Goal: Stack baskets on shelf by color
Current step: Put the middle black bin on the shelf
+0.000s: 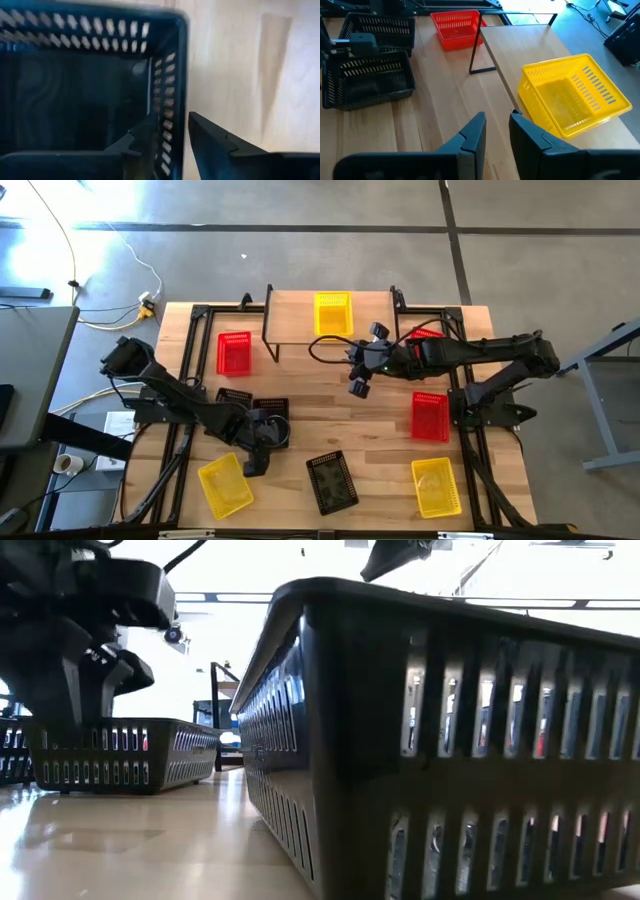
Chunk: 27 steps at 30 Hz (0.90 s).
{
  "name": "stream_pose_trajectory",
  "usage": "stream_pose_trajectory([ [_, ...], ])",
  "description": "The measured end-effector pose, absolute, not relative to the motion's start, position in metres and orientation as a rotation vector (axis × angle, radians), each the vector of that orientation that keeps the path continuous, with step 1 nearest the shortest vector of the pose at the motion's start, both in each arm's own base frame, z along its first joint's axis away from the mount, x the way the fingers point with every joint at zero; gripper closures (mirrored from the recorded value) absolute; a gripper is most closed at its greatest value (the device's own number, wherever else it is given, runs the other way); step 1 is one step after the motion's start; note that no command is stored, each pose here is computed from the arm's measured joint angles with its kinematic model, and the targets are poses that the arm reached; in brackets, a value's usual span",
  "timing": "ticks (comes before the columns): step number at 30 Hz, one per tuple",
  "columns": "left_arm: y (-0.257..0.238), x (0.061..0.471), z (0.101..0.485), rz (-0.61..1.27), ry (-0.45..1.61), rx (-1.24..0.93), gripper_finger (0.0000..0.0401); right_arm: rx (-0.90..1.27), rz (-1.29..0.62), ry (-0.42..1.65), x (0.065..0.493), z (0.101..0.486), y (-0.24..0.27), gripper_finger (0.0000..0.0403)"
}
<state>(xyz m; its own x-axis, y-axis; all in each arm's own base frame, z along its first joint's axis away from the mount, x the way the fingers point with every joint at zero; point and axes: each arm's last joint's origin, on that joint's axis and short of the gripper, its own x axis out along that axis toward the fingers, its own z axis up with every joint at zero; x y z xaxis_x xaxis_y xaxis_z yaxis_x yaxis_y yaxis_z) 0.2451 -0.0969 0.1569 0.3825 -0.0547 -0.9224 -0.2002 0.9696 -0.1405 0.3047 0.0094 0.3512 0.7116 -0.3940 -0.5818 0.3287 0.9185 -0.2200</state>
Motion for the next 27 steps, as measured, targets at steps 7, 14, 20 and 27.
stream_pose_trajectory([
  [7, -0.097, 0.247, 0.163, 0.100, 1.144, -0.268, 0.0390, -0.103, -0.401, 0.669, 0.305, 0.351, 0.009, 0.0330],
  [14, -0.102, 0.259, 0.182, 0.060, 1.097, -0.253, 0.0396, -0.103, -0.401, 0.670, 0.305, 0.351, 0.009, 0.0330],
  [20, -0.104, 0.269, 0.212, 0.032, 1.081, -0.173, 0.0398, -0.103, -0.401, 0.670, 0.305, 0.351, 0.009, 0.0330],
  [27, -0.088, 0.272, 0.255, 0.066, 1.055, -0.044, 0.0399, -0.104, -0.403, 0.670, 0.305, 0.351, 0.009, 0.0330],
])
